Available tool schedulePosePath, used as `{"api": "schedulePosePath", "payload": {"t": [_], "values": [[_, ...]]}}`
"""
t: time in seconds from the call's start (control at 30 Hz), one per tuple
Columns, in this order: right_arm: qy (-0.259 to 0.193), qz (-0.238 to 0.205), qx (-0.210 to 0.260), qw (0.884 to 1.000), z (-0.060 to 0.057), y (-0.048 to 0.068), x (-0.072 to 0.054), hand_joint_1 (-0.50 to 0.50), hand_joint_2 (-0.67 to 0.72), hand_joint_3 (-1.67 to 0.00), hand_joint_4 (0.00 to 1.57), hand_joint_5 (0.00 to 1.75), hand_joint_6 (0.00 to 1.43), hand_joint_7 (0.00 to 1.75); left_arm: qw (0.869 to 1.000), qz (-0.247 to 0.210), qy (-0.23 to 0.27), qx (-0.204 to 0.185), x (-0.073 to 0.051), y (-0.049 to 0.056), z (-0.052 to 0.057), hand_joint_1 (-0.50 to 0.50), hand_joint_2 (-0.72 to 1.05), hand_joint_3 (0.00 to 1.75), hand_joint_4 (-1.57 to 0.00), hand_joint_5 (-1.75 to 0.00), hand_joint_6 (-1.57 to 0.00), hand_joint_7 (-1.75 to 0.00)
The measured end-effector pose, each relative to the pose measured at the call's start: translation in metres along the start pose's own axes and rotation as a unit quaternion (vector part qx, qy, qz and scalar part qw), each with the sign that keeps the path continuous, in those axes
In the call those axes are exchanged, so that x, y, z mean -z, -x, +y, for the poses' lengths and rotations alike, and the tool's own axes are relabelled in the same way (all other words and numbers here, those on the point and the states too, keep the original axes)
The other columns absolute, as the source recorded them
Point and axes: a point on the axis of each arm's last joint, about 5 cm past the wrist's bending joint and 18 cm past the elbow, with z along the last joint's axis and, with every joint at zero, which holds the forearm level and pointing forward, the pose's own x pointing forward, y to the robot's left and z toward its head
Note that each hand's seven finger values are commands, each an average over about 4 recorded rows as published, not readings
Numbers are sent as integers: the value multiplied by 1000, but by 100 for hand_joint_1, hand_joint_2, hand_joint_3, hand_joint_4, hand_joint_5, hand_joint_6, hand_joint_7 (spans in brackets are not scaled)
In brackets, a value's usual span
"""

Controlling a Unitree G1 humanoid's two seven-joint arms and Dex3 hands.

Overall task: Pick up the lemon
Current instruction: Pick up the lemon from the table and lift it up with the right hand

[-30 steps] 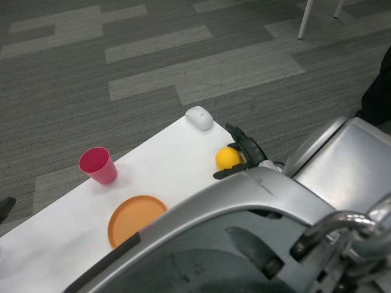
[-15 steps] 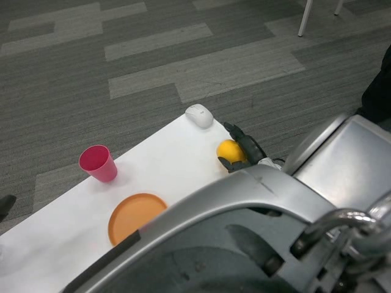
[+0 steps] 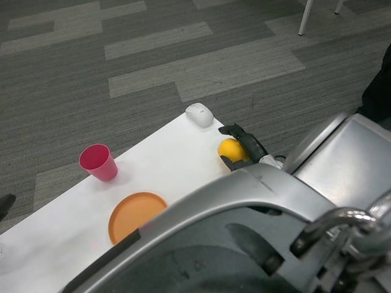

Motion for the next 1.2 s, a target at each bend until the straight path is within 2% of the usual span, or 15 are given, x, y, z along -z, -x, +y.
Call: {"api": "schedulePosePath", "payload": {"t": [0.13,0.3,0.43,0.7,0.83,0.9,1.0,1.13,1.2], "values": [[-3,1,3,1000,-1,0,0,-38,-54,-143,6,145,19,70,1000,0,0,0,0,0,0,50,105,9,0,0,0,0],[-15,-1,16,1000,0,-1,-1,-38,-54,-143,9,145,22,70,1000,0,0,0,0,0,0,50,105,9,0,0,0,0],[-27,-25,12,999,5,-6,-7,-38,-54,-143,11,145,26,70,1000,0,1,0,0,0,0,50,105,9,0,0,0,0],[-32,-116,-12,993,16,-27,-35,-38,-57,-143,9,145,23,70,1000,-1,1,1,0,0,0,50,105,9,0,0,0,0],[-35,-159,-45,986,27,-35,-50,-38,-54,-143,9,145,23,70,1000,-1,1,1,0,0,0,50,105,9,0,0,0,0],[-43,-176,-59,982,34,-37,-57,-38,-57,-143,9,145,23,70,1000,-1,1,1,0,0,0,50,105,9,0,0,0,0],[-50,-201,-78,975,42,-41,-67,-38,-56,-143,9,153,23,70,1000,-1,2,2,-1,0,-1,50,105,9,-1,0,0,0],[-53,-240,-108,963,53,-46,-82,-38,-60,-143,10,153,23,70,1000,-2,2,2,-1,-1,-1,50,105,9,-3,0,0,0],[-55,-255,-119,958,58,-48,-89,-38,-57,-143,11,153,23,70,1000,-2,3,3,-1,-1,-1,50,105,9,-1,0,0,0]]}}
